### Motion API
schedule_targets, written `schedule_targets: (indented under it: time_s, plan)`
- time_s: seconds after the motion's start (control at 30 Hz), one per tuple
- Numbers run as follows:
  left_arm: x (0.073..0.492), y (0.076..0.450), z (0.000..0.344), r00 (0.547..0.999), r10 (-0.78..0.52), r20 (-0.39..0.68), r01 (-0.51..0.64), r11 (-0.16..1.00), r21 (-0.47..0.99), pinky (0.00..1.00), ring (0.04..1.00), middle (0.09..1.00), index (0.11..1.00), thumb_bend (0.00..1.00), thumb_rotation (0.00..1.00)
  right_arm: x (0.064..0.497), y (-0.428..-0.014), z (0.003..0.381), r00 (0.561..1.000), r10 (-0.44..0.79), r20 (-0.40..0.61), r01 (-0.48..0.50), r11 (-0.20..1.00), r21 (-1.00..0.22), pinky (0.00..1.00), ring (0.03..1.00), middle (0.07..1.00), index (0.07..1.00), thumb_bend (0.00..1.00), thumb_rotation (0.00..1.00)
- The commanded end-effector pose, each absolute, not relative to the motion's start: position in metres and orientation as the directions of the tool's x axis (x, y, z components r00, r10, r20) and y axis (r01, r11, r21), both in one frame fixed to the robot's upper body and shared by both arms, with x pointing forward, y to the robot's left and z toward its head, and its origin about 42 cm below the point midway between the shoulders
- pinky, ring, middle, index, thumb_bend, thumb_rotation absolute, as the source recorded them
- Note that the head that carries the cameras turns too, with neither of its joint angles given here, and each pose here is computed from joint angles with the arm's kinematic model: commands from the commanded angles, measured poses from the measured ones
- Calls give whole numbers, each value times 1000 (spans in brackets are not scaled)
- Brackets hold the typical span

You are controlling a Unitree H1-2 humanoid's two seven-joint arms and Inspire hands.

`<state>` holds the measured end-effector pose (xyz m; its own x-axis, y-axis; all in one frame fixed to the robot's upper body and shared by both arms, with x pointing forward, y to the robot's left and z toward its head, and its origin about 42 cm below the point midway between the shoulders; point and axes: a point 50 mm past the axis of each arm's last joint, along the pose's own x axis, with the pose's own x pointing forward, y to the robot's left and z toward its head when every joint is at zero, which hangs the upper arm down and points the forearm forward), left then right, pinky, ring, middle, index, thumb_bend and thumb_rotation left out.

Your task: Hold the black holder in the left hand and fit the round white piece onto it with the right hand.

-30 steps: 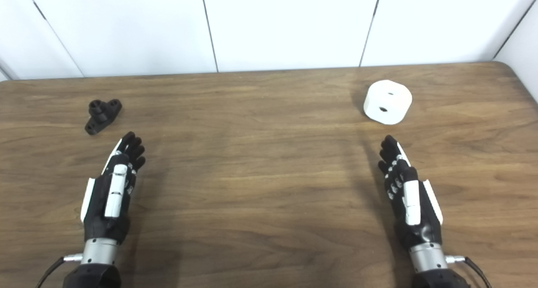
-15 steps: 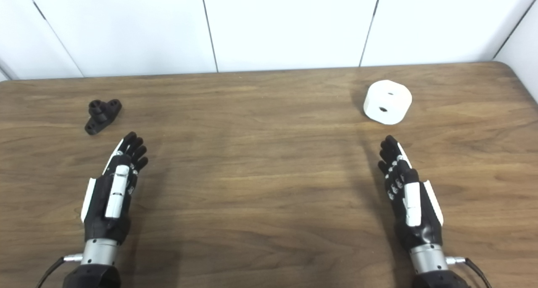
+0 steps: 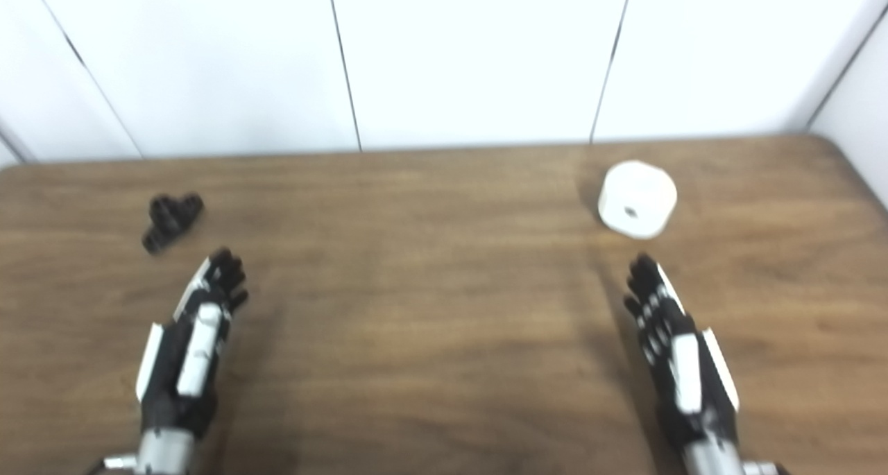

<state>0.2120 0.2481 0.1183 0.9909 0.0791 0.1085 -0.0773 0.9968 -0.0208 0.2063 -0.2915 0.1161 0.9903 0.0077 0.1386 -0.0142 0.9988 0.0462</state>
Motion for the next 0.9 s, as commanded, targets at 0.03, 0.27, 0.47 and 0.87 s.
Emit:
schedule_targets:
  time_s: [0.03,0.27,0.47,0.87]
  plan:
    - [185,242,106,993,84,85,-82,996,-19,950,947,939,945,485,746,198,-303,99,995,3,101,-7,999,48,997,996,977,960,694,1000]
    - [184,234,97,992,85,90,-85,996,-4,899,932,934,931,506,720,198,-310,86,996,20,81,-23,999,46,1000,1000,997,973,721,1000]
    - [185,229,92,993,79,82,-79,997,-3,895,935,938,935,487,712,200,-314,82,997,30,75,-34,998,53,1000,1000,1000,982,701,1000]
    - [184,224,94,993,87,76,-87,996,0,873,925,926,935,446,691,200,-316,81,997,34,72,-36,999,39,1000,1000,1000,990,698,1000]
